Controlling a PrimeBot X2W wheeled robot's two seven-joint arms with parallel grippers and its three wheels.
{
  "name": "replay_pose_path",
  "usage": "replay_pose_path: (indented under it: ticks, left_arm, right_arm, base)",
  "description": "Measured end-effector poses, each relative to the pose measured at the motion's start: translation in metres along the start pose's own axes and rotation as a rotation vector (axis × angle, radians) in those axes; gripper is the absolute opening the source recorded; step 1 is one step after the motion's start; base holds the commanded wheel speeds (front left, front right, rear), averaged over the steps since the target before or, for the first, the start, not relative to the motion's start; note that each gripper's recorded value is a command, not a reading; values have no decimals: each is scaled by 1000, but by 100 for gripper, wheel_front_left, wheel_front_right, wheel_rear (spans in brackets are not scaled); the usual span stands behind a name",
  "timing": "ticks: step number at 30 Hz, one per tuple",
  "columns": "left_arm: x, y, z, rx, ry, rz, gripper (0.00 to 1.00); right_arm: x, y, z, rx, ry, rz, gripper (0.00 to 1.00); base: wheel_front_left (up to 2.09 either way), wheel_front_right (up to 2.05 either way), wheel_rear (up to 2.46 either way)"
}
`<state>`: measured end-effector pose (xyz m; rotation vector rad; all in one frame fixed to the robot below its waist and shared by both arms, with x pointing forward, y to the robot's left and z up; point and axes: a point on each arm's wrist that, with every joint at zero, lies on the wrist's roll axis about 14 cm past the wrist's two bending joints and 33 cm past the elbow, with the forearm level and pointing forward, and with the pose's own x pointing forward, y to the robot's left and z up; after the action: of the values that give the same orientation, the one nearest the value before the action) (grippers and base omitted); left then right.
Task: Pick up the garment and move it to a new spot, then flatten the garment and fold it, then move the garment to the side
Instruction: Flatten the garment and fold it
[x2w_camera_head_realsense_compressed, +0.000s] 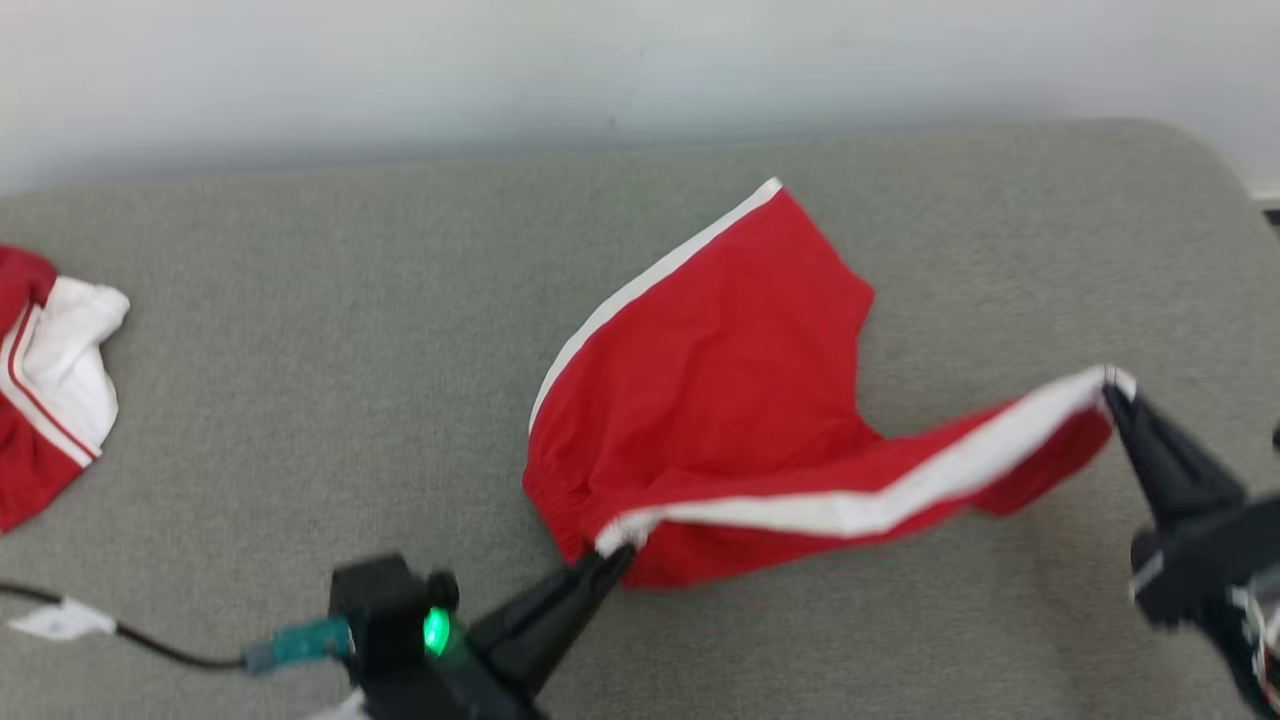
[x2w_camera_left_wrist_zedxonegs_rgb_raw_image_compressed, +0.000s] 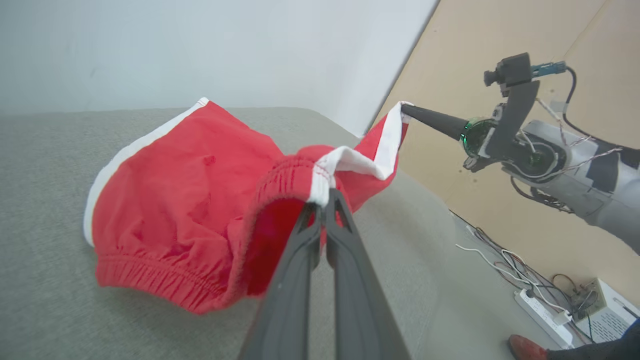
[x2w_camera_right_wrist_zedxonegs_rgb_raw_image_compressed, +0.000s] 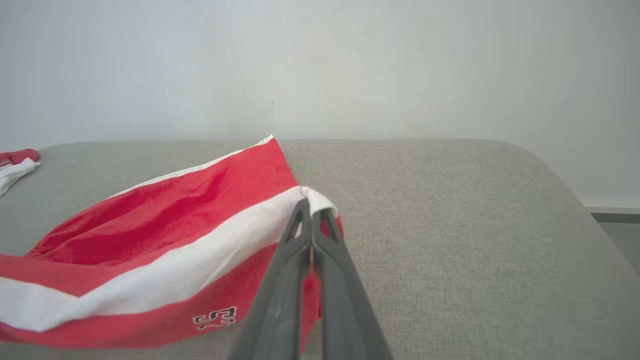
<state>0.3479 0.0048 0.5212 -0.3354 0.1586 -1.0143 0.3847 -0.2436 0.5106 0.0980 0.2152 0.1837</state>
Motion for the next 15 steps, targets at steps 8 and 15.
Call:
replay_pose_path:
  ticks: [8,15]
  left_arm:
    - [24,61,32,-236,-185,165,0]
    - [17,109,23,-350,-235,319,0]
  right_arm:
    - [103,-5,31,-117,-9,3,0]
    - [176,22,29,-108,12,66,0]
  base:
    - [0,0,0]
    - [0,0,0]
